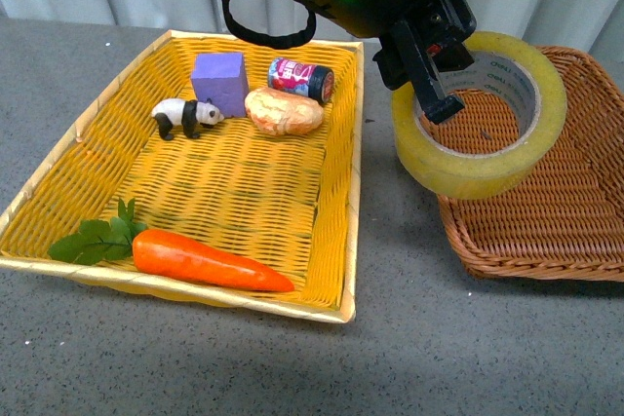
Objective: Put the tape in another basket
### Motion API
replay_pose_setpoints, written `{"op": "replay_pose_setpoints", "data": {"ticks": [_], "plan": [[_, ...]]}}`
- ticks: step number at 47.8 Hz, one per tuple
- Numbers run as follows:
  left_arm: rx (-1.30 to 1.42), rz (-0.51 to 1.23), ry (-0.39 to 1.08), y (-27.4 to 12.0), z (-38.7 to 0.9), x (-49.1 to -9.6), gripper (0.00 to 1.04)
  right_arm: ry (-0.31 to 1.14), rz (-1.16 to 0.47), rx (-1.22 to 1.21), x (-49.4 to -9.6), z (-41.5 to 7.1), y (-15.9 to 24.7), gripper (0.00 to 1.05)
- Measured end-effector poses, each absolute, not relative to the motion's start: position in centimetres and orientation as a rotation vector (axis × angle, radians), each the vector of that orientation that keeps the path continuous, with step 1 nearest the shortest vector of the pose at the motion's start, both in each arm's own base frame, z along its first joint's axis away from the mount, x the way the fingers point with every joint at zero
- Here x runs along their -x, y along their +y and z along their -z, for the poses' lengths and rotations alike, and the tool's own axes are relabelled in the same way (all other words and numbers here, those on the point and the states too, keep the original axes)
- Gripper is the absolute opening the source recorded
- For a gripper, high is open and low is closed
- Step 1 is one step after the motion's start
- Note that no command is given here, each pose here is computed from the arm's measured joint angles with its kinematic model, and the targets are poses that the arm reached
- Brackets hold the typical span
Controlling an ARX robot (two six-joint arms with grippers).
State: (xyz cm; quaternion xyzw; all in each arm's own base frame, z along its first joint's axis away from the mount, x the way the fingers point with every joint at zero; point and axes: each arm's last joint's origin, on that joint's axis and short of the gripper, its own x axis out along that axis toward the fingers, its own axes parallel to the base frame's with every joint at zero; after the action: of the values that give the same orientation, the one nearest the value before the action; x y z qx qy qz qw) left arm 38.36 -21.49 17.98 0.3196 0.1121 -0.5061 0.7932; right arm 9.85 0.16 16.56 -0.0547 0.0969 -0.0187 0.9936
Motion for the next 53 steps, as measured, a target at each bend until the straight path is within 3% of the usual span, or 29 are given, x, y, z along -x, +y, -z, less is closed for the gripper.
{"op": "replay_pose_setpoints", "data": {"ticks": [8,20,35,53], "plan": [[-0.687,1.091,0.240,-21.6,-18.0,-38.3,0.16,0.334,-0.087,0.257,-12.2,-17.6,0.7,0.96],[-0.687,1.091,0.241,-21.6,-18.0,-38.3,0.16,0.495,-0.268,0.162,-19.1,-19.1,3.1,0.96],[-0.687,1.091,0.241,-21.6,-18.0,-38.3,0.16,0.599,-0.240,0.047,-24.9,-18.5,4.9,0.96],[-0.687,1.091,0.241,-21.6,-18.0,-38.3,0.16,0.706,-0.234,-0.027,-27.3,-16.3,6.1,0.96]]}}
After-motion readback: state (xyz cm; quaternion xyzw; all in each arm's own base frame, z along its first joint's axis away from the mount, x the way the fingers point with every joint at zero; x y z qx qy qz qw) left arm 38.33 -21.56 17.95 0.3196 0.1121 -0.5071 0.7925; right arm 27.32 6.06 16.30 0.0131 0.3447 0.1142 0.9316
